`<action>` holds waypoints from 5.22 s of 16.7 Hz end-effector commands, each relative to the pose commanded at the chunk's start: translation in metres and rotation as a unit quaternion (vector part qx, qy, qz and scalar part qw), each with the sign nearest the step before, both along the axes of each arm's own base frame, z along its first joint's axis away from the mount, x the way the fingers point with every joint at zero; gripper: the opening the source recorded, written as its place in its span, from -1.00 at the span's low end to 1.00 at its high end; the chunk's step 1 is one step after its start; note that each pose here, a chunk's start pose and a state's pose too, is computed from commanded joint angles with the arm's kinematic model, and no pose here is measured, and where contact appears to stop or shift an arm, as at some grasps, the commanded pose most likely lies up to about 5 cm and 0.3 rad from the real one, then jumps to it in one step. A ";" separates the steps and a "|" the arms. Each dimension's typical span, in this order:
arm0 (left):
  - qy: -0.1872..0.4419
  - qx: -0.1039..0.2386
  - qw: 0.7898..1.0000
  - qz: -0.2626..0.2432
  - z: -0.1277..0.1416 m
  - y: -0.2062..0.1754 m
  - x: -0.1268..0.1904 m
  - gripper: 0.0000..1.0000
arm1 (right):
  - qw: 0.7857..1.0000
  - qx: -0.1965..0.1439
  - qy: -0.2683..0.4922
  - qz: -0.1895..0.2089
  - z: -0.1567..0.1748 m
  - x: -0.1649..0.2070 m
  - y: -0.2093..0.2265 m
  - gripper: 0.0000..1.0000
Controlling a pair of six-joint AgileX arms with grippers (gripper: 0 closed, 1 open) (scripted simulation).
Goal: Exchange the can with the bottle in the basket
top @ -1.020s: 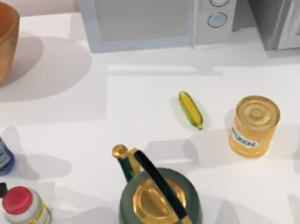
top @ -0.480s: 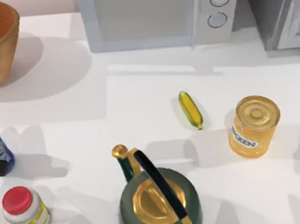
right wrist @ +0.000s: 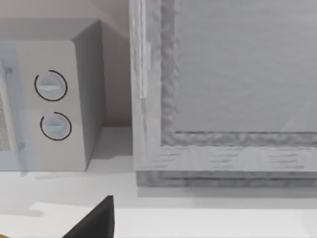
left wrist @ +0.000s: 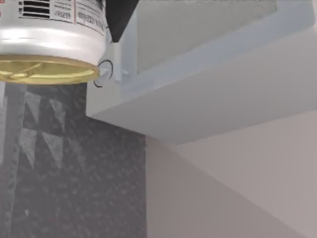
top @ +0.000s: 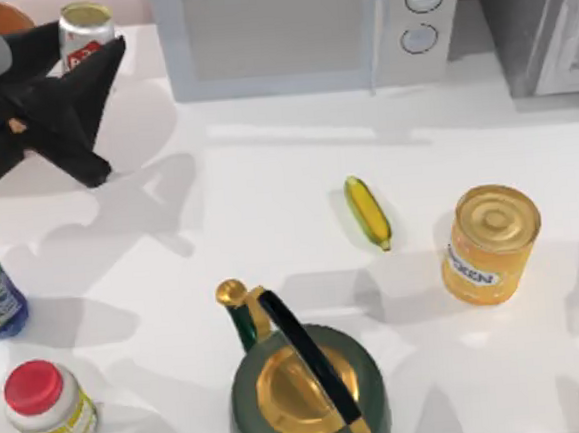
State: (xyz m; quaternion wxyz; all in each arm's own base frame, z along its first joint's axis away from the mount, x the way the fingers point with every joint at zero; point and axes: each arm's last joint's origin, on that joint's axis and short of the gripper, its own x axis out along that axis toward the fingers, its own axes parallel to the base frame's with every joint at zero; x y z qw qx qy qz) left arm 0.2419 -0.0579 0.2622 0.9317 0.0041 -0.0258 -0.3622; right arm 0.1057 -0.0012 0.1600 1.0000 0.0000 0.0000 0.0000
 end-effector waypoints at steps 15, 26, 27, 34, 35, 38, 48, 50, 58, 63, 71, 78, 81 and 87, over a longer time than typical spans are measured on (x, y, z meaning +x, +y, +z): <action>0.026 0.015 0.915 -0.402 -0.236 -0.122 0.157 -1.00 | 1.000 0.000 0.000 0.000 0.000 0.000 0.000 1.00; 0.021 0.016 0.911 -0.412 -0.244 -0.126 0.158 -0.40 | 1.000 0.000 0.000 0.000 0.000 0.000 0.000 1.00; 0.021 0.016 0.911 -0.412 -0.244 -0.126 0.158 -0.25 | 1.000 0.000 0.000 0.000 0.000 0.000 0.000 1.00; 0.021 0.016 0.911 -0.412 -0.244 -0.126 0.158 0.81 | 1.000 0.000 0.000 0.000 0.000 0.000 0.000 1.00; 0.021 0.016 0.911 -0.412 -0.244 -0.126 0.158 0.96 | 1.000 0.000 0.000 0.000 0.000 0.000 0.000 1.00; 0.021 0.016 0.911 -0.412 -0.244 -0.126 0.158 1.00 | 1.000 0.000 0.000 0.000 0.000 0.000 0.000 1.00; 0.029 0.015 0.926 -0.375 -0.230 -0.110 0.161 1.00 | 1.000 0.000 0.000 0.000 0.000 0.000 0.000 1.00; 0.034 0.015 0.944 -0.329 -0.207 -0.093 0.163 1.00 | 1.000 0.000 0.000 0.000 0.000 0.000 0.000 1.00; 0.008 0.018 0.997 -0.074 -0.046 -0.011 0.098 1.00 | 1.000 0.000 0.000 0.000 0.000 0.000 0.000 1.00; -0.024 0.010 0.996 0.086 0.009 0.025 -0.012 1.00 | 1.000 0.000 0.000 0.000 0.000 0.000 0.000 1.00; -0.014 -0.007 0.958 0.287 -0.054 0.050 -0.127 1.00 | 1.000 0.000 0.000 0.000 0.000 0.000 0.000 1.00; 0.026 -0.004 0.932 0.362 -0.102 0.057 -0.136 1.00 | 1.000 0.000 0.000 0.000 0.000 0.000 0.000 1.00; 0.026 -0.004 0.932 0.362 -0.102 0.057 -0.136 1.00 | 1.000 0.000 0.000 0.000 0.000 0.000 0.000 1.00; 0.048 0.009 0.929 0.367 -0.102 0.059 -0.130 1.00 | 1.000 0.000 0.000 0.000 0.000 0.000 0.000 1.00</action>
